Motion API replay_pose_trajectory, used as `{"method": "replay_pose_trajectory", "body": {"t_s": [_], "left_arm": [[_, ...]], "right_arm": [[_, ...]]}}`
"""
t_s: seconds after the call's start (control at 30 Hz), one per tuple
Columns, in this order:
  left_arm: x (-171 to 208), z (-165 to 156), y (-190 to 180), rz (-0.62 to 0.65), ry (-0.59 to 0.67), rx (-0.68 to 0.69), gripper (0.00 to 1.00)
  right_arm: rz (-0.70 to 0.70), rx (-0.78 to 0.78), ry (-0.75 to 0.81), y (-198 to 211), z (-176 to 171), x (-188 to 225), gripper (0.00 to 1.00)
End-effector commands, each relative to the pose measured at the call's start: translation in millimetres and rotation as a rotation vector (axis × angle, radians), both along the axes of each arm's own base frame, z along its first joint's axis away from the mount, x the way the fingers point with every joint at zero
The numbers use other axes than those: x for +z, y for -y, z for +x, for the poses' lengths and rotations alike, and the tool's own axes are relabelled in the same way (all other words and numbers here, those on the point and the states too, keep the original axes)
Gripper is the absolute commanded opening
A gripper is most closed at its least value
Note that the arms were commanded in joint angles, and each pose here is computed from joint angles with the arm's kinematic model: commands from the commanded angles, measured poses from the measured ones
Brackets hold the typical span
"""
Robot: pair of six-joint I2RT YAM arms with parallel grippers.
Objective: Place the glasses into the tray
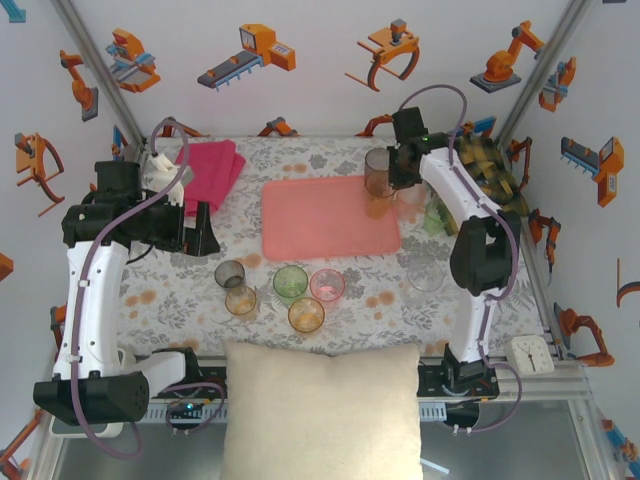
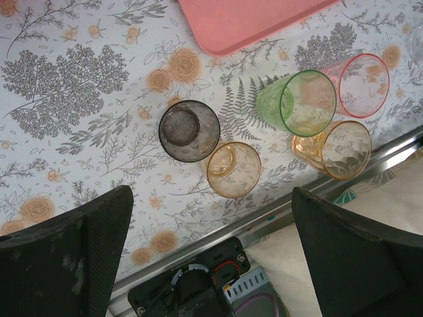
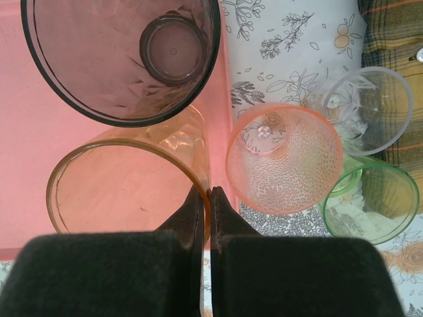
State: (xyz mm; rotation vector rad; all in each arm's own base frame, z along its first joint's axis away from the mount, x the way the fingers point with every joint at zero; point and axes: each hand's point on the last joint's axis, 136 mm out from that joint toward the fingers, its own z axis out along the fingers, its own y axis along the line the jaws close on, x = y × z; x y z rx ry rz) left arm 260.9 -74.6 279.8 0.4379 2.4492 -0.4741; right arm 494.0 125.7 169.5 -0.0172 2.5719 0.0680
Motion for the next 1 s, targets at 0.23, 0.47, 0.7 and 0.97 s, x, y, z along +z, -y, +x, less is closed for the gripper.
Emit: {"method": "replay_pose_trajectory", "body": {"t_s": [0.23,0.47,0.7,0.97], "left_arm": [[1,-7,2,-0.023,-0.011,0.0,0.97],[2,-8,2,-0.027,-0.011,0.0,0.97],[4,-11,3,-0.029,-0.001,-0.002,0.97],[6,-12,4,-0.035,0.006,-0.003,0.97]], "right_arm": [[0.022,0.0,-0.026,-4,1,-9,0.04],[0.015,-0.001,-0.022,-2,-2,-3,0.17],[0.019,0.013,-0.014,-3,-4,7,0.27],[0.021,0.022,0.013,-1,-10,27,0.33]]}}
